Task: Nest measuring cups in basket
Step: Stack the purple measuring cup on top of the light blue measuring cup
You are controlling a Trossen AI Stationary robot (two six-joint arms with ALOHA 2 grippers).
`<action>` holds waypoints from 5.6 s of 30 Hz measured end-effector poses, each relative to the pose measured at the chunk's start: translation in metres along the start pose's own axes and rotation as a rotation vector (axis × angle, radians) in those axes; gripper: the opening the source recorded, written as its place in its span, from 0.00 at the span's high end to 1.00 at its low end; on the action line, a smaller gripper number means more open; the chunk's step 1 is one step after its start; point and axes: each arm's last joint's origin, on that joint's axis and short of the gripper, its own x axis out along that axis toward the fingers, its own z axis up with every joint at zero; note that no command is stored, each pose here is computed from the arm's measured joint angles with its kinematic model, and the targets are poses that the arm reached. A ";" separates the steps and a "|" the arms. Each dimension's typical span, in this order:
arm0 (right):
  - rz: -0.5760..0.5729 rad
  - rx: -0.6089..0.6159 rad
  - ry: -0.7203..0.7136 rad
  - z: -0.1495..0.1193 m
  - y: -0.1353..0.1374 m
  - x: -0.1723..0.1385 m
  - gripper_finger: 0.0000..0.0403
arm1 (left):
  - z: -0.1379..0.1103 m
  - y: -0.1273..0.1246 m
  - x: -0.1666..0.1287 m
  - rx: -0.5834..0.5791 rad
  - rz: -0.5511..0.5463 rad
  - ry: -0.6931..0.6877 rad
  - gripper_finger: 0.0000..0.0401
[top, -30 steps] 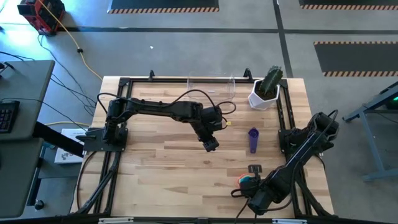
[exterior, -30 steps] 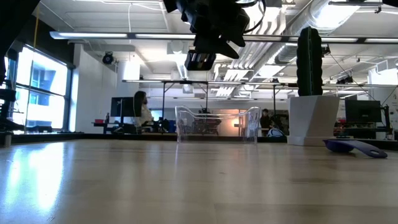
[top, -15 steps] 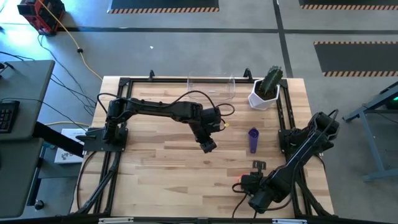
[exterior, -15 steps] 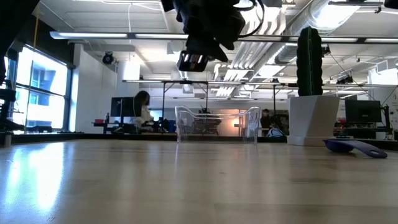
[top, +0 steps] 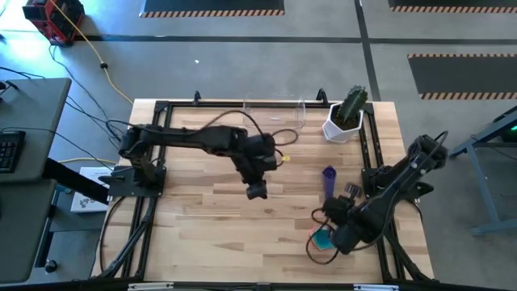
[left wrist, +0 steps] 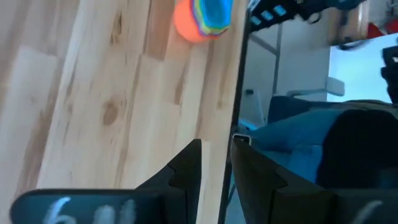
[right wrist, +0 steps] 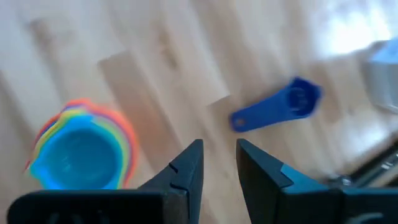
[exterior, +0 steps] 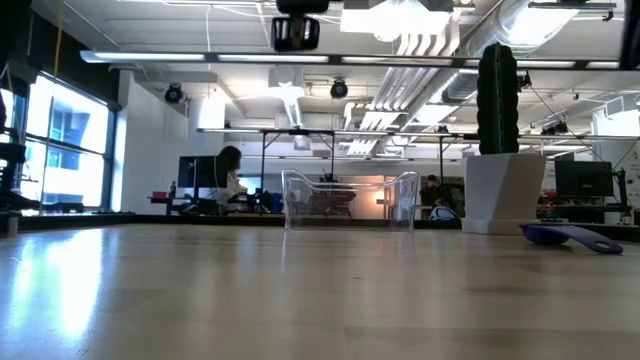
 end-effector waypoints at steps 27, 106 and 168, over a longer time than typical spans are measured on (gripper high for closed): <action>-0.031 0.421 -0.009 0.052 -0.136 -0.022 0.78 | -0.106 -0.039 -0.141 -0.008 0.620 -0.194 0.80; 0.002 0.537 0.247 0.038 -0.120 0.176 0.98 | -0.132 -0.052 -0.151 -0.015 0.657 -0.214 0.80; 0.301 -0.461 0.042 -0.022 0.083 0.022 0.97 | -0.132 -0.052 -0.151 -0.002 0.655 -0.206 0.80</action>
